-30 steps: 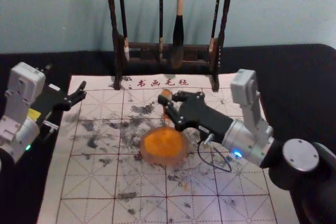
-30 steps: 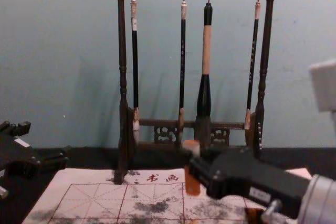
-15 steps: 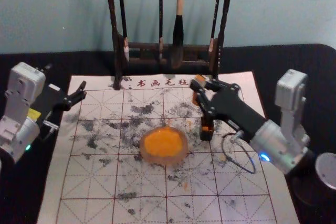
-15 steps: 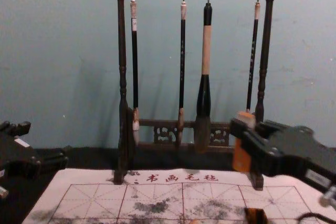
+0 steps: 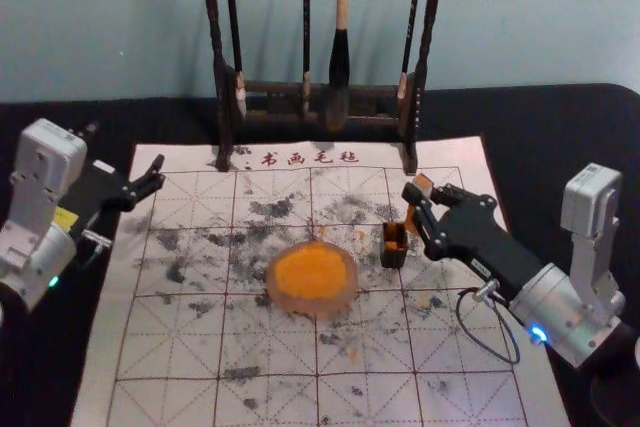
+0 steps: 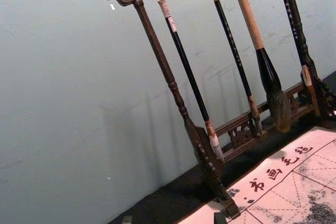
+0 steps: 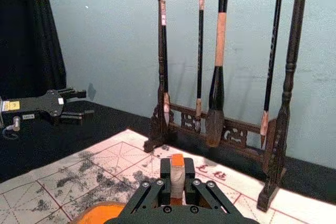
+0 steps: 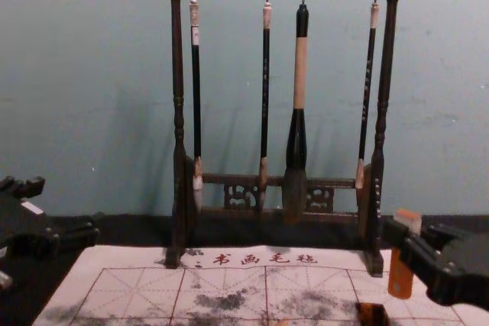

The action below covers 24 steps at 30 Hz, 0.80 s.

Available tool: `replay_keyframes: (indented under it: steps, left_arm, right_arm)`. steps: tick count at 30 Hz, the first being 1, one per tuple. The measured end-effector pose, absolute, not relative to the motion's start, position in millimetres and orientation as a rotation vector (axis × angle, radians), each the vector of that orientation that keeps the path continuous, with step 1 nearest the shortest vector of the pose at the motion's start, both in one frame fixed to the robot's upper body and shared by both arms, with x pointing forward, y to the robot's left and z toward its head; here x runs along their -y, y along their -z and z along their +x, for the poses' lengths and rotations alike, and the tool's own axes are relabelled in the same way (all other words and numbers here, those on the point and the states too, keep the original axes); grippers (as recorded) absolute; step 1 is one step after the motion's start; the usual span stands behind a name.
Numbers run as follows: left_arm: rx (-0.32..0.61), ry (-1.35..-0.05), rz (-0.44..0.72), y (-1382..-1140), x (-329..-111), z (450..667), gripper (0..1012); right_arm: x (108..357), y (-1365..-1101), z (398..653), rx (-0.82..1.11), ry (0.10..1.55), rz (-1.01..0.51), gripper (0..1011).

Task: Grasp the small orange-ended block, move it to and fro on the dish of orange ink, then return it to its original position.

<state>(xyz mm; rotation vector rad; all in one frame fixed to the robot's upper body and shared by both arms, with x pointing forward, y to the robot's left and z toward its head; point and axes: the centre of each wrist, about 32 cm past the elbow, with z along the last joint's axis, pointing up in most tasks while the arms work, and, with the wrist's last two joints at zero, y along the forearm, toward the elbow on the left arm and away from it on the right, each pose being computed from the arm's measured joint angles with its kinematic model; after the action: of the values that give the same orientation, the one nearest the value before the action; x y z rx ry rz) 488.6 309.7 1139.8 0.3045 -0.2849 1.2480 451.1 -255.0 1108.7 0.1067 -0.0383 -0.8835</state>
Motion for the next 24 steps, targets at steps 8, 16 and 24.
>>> replay_keyframes:
  steps: [8,16,24]
  left_arm:
    - [0.285,-1.248,0.304,-1140,-310,489,1001]
    - [0.285,-1.248,0.305,-1140,-310,489,1001]
    - [0.285,-1.248,0.304,-1140,-310,489,1001]
  right_arm:
    - [252,-1103,449,0.007,0.898,0.094,111]
    - [250,-1096,451,-0.011,0.909,0.062,111]
    - [248,-1094,455,-0.020,0.910,0.054,111]
